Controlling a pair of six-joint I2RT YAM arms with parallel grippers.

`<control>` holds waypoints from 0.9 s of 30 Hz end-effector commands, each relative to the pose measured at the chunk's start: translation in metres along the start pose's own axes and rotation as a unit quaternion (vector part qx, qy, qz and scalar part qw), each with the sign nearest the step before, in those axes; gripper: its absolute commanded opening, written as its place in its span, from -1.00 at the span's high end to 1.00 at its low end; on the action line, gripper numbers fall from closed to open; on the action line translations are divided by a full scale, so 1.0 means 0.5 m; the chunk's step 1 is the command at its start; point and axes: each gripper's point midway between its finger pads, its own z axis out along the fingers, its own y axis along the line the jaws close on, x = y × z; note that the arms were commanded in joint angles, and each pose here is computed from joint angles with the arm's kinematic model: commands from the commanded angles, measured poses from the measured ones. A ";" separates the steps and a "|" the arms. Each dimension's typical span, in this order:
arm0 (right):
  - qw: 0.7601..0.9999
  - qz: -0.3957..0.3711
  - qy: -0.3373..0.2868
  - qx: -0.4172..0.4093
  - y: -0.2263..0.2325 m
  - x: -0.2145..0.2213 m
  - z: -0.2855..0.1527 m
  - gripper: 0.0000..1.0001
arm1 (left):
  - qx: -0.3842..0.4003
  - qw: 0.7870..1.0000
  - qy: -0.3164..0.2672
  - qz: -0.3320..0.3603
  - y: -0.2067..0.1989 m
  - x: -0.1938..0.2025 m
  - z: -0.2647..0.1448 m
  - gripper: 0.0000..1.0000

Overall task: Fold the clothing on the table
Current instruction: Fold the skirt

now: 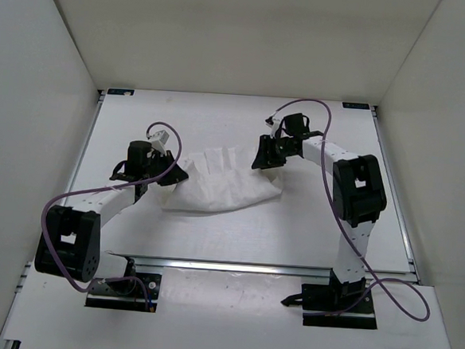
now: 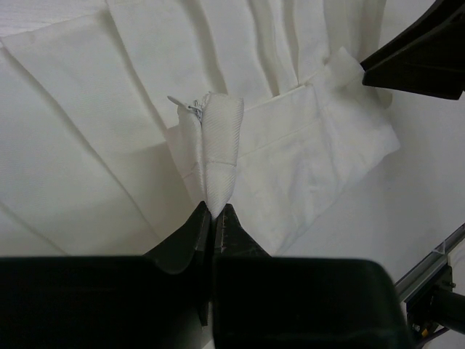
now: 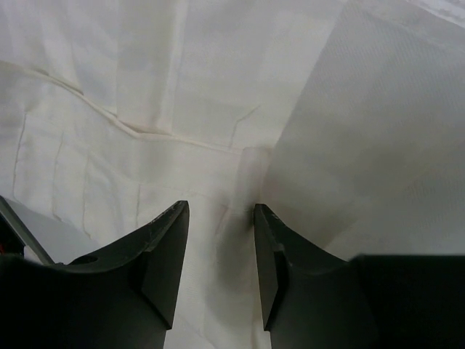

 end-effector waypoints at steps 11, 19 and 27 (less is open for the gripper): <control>1.000 -0.008 0.005 0.011 -0.035 -0.020 0.013 0.41 | 0.016 1.000 -0.012 0.019 -0.016 -0.036 0.002 1.00; 1.000 -0.014 -0.005 0.016 -0.023 -0.048 0.007 1.00 | 0.017 0.999 -0.013 0.025 -0.021 -0.051 0.006 1.00; 0.995 -0.051 -0.078 0.017 0.035 -0.136 -0.104 1.00 | 0.024 0.999 -0.025 0.040 -0.043 -0.082 -0.018 1.00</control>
